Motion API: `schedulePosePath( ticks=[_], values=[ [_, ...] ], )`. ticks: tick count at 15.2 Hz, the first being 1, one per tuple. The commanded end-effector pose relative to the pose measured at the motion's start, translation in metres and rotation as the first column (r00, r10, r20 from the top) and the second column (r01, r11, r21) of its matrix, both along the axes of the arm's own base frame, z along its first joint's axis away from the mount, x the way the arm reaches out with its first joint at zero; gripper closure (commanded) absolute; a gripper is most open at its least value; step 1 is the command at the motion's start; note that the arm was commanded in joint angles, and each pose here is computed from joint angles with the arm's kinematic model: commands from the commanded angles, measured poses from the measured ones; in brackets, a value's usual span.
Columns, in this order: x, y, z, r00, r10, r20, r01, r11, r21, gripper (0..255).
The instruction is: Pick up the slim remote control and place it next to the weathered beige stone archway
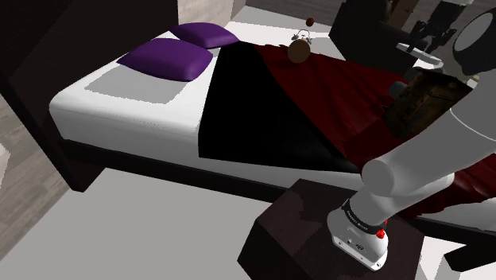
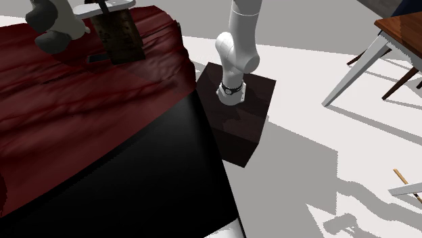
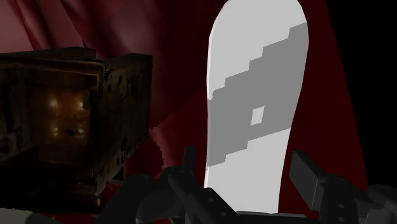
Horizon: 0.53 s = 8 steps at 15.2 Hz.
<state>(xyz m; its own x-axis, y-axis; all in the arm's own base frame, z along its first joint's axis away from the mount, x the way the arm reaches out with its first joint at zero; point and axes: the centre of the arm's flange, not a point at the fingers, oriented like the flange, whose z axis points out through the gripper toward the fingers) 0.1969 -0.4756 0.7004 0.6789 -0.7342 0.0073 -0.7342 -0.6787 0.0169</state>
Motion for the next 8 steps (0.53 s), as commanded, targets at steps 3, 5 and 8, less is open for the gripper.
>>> schedulePosePath(
  ticks=[3, 5, 8],
  values=[
    [-0.002, -0.002, -0.019, 1.0, 0.001, 0.0, -0.001, 1.0, -0.001, 255],
    [-0.002, -0.002, -0.03, 1.0, 0.001, 0.0, -0.001, 1.0, -0.001, 255],
    [-0.002, -0.002, -0.046, 1.0, 0.001, 0.0, -0.001, 1.0, -0.001, 255]
  ],
)
